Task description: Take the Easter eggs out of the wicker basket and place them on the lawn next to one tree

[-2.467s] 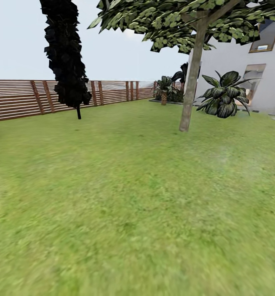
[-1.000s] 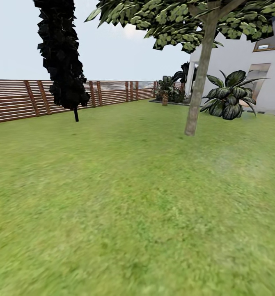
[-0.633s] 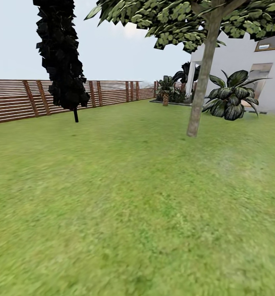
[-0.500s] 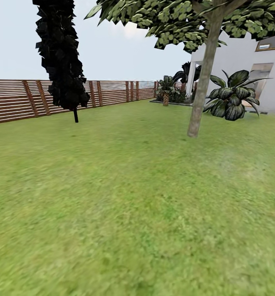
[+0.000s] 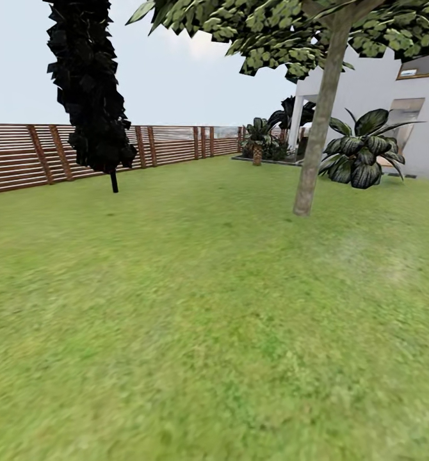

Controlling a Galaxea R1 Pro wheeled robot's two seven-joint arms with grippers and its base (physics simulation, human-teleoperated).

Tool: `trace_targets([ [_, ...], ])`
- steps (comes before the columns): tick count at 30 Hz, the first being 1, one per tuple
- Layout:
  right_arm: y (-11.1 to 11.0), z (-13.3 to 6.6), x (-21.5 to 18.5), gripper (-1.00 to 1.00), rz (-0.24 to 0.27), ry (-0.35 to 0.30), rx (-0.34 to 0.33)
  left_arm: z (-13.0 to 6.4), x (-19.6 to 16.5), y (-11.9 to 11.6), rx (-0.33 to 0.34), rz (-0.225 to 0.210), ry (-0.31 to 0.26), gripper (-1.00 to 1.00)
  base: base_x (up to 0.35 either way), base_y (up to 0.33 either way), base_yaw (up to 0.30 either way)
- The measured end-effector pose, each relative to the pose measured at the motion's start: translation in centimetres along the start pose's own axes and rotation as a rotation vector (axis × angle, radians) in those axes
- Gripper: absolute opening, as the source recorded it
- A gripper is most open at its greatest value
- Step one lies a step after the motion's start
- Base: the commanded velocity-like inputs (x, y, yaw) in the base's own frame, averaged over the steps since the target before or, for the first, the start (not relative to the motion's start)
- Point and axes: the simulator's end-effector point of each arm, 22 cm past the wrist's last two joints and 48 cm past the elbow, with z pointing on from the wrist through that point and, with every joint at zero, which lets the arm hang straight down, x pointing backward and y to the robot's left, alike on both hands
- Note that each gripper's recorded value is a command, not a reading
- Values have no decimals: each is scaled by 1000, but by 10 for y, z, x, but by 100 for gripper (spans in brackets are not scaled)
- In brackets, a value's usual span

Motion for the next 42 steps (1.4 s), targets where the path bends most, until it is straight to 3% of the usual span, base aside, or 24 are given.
trace_targets([
  [42,0,0,0,100,0,0,0,0,0,0,0,0,0,100,324,107,-1],
])
